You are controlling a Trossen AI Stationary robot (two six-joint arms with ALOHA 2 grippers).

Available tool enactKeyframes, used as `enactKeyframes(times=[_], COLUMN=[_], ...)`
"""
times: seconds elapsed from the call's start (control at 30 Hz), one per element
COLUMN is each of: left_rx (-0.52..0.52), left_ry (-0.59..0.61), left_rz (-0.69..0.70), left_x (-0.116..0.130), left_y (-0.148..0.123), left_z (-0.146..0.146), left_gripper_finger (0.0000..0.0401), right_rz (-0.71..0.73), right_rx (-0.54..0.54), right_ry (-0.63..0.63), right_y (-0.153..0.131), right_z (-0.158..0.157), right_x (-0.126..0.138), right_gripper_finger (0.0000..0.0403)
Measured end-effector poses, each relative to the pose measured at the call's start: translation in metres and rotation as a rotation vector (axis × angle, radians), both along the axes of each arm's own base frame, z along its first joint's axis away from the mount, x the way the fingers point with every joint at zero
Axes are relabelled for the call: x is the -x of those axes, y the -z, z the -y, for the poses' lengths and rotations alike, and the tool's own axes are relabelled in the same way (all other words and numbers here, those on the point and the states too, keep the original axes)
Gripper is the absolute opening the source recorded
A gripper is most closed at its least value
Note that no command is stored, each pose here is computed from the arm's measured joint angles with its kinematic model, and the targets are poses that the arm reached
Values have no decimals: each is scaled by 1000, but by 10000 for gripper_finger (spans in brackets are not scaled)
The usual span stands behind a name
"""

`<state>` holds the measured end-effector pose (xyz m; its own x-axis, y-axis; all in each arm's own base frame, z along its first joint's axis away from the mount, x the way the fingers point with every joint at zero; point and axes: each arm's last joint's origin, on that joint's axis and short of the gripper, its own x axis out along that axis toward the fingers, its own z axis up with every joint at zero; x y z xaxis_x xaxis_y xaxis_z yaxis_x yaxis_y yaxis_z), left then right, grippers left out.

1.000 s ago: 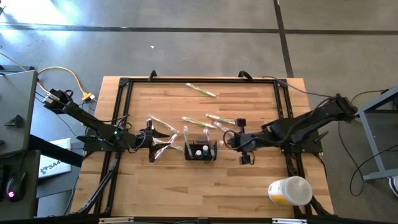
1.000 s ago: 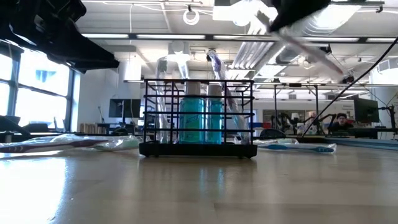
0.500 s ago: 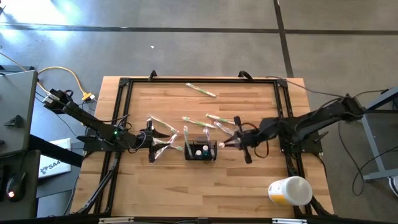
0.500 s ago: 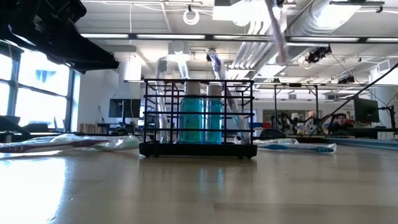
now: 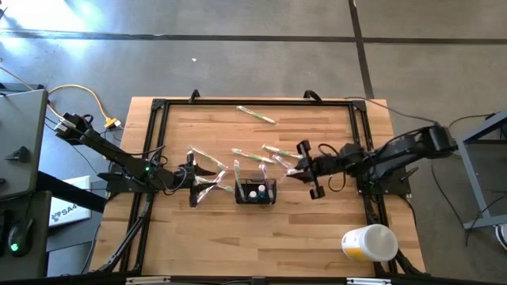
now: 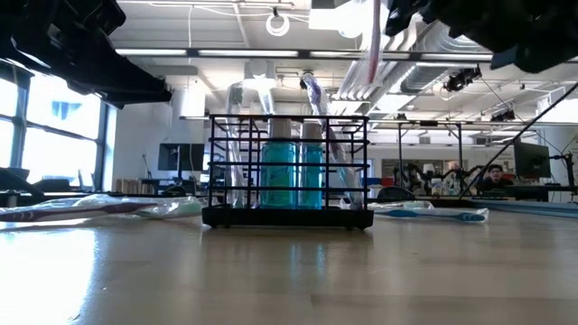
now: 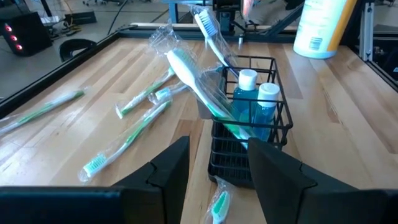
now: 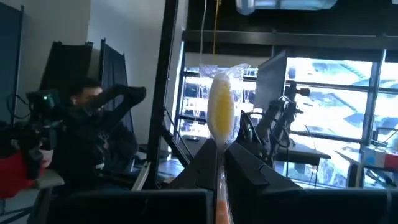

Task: Pick & Place toothbrushing station
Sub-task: Put the orange toothbrush into the wire organizer

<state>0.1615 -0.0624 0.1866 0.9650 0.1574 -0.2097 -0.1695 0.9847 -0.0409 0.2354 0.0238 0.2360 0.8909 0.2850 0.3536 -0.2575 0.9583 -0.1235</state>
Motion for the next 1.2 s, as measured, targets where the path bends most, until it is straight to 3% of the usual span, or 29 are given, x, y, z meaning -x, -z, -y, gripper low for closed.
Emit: enactKeyframes(times=[0.13,0.4,1.2], left_rx=[3,4,10], left_ry=[-1,-1,-3], left_rz=[1,1,-6], left_x=[0,0,0], left_y=[0,0,1], left_z=[0,0,0], left_gripper_finger=[159,159,159], right_rz=[31,-68,-109], right_rx=[5,-62,-72], right_ry=[-33,-28,-17], right_y=[13,40,50], right_z=[5,22,17], right_x=[-10,-27,-35], right_gripper_finger=[5,5,5])
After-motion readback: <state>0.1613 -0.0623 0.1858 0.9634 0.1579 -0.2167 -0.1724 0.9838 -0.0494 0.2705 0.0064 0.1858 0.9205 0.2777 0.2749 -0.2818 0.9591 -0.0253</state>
